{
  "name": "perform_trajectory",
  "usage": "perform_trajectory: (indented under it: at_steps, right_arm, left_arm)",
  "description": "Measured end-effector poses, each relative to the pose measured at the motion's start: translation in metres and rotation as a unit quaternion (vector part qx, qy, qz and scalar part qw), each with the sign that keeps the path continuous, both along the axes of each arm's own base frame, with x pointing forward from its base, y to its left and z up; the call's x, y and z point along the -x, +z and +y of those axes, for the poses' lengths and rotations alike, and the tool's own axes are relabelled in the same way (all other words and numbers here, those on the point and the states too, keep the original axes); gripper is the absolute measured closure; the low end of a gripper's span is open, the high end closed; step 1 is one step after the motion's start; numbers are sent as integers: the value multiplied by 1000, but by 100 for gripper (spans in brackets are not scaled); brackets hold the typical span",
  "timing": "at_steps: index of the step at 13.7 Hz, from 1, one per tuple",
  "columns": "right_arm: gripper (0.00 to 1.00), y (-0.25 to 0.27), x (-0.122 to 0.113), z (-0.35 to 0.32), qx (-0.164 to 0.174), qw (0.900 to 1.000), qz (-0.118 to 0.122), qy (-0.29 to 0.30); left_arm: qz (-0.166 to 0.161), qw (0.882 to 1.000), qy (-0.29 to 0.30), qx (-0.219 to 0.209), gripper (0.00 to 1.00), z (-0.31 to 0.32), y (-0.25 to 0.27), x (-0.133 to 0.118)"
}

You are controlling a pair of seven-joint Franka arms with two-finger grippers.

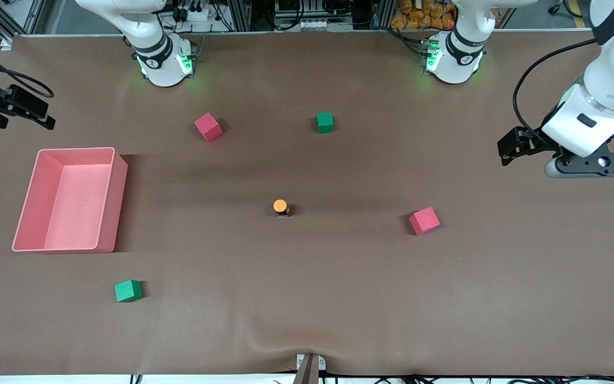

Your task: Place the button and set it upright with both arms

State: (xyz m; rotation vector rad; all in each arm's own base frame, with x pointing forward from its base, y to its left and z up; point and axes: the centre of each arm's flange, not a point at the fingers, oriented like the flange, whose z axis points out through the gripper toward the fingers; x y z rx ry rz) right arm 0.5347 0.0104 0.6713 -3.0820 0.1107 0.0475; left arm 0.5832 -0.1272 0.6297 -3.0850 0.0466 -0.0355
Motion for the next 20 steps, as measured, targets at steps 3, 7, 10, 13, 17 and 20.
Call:
perform_trajectory:
  at_steps: [3, 7, 10, 13, 17, 20]
  right_arm:
    - [0, 0, 0, -3, -2, 1000, 0, -3]
    - [0, 0, 0, -3, -3, 1000, 0, -3]
    - [0, 0, 0, -3, -4, 1000, 0, -3]
    - [0, 0, 0, -3, -4, 1000, 0, -3]
    - [0, 0, 0, -3, -4, 1000, 0, -3]
    - [0, 0, 0, -3, -4, 1000, 0, -3]
  left_arm:
    - [-3, 1000, 5, 6, 0, 16, 5, 0]
    - [-5, 1000, 6, -3, 0, 41, 15, 17]
    - [-1, 1000, -9, -9, 0, 70, 18, 27]
    - [0, 1000, -10, -9, 0, 84, 19, 28]
    - [5, 1000, -13, -3, 0, 79, 23, 34]
    - [28, 999, -18, 10, 0, 71, 23, 45]
